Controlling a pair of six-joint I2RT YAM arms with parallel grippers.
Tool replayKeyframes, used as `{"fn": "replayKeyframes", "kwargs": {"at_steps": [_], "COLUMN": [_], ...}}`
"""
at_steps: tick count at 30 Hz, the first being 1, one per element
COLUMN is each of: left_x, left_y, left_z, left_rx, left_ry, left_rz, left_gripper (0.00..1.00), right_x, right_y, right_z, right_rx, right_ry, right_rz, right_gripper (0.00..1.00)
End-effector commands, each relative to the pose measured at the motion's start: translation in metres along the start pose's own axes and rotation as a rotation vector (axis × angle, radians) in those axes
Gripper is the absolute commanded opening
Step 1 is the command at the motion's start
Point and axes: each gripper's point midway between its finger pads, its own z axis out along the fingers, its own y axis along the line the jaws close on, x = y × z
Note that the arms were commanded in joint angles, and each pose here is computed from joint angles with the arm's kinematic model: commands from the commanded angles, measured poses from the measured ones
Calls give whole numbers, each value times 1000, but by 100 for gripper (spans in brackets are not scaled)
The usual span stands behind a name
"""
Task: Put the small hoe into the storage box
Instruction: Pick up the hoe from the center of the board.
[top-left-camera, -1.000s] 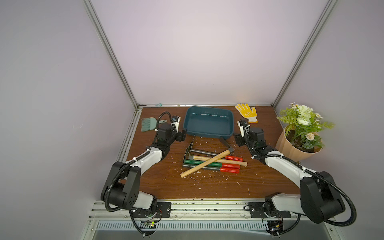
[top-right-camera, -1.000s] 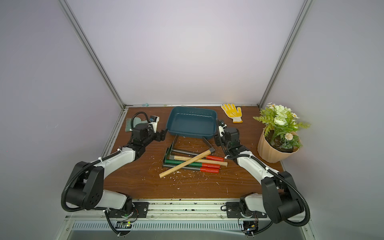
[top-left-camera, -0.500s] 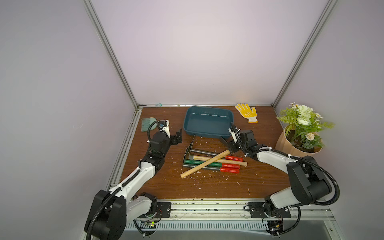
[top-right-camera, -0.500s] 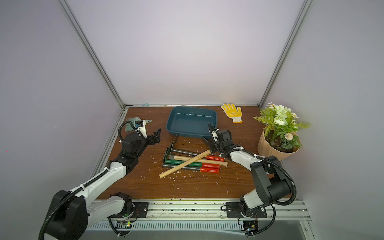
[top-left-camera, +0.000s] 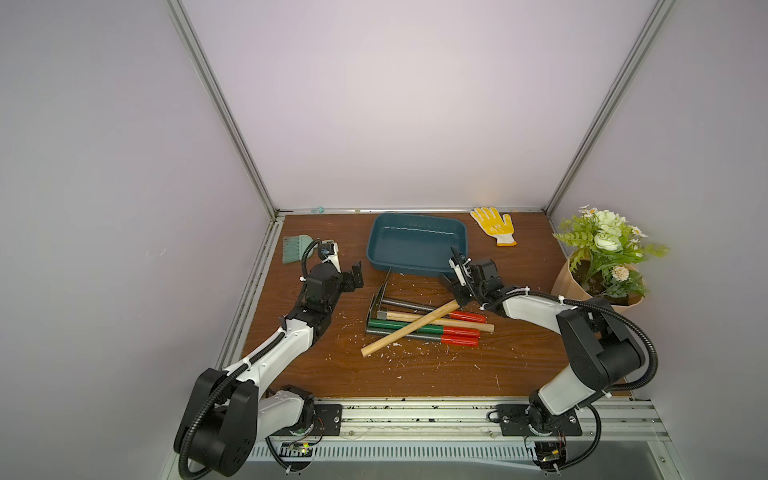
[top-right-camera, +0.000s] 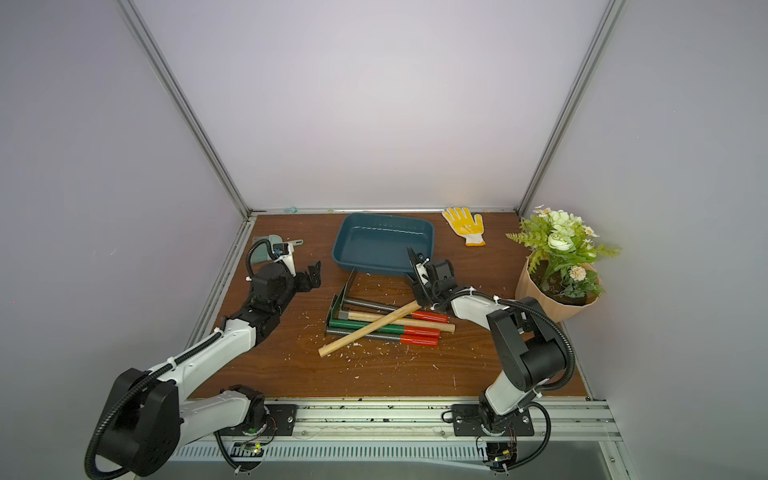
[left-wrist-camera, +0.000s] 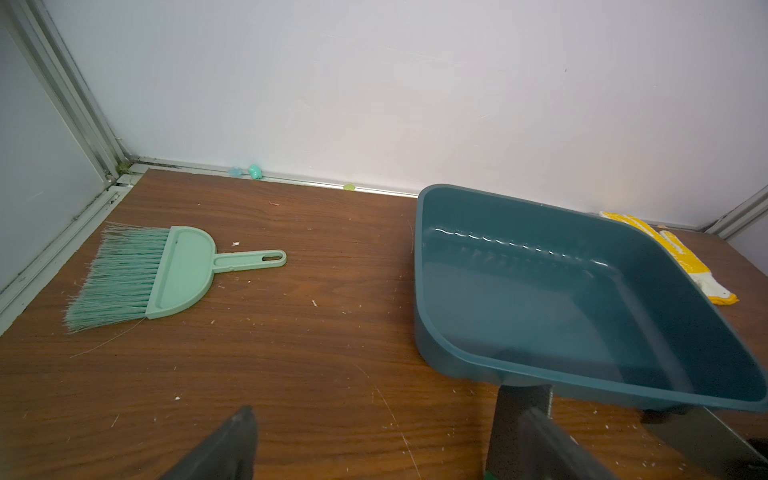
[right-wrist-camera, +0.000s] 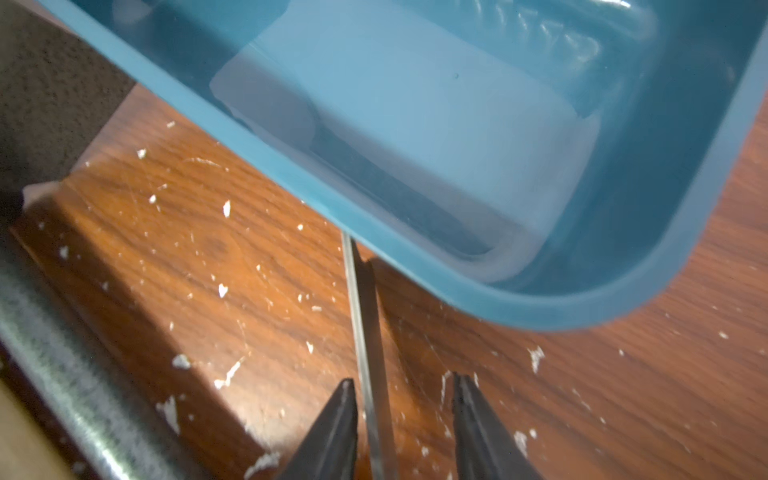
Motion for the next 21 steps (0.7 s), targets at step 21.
{"fn": "replayKeyframes", "kwargs": {"at_steps": [21], "left_x": [8], "left_y": [-9], "left_z": [2], "left_rx": [48], "left_ry": [45], "left_rz": [-23], "left_gripper": [96], "right_x": [-30], "right_y": [33], "right_z": [-32], "right_rx": [-46], "right_ry": [-30], "right_rz": [-7], "right_gripper": [0]}}
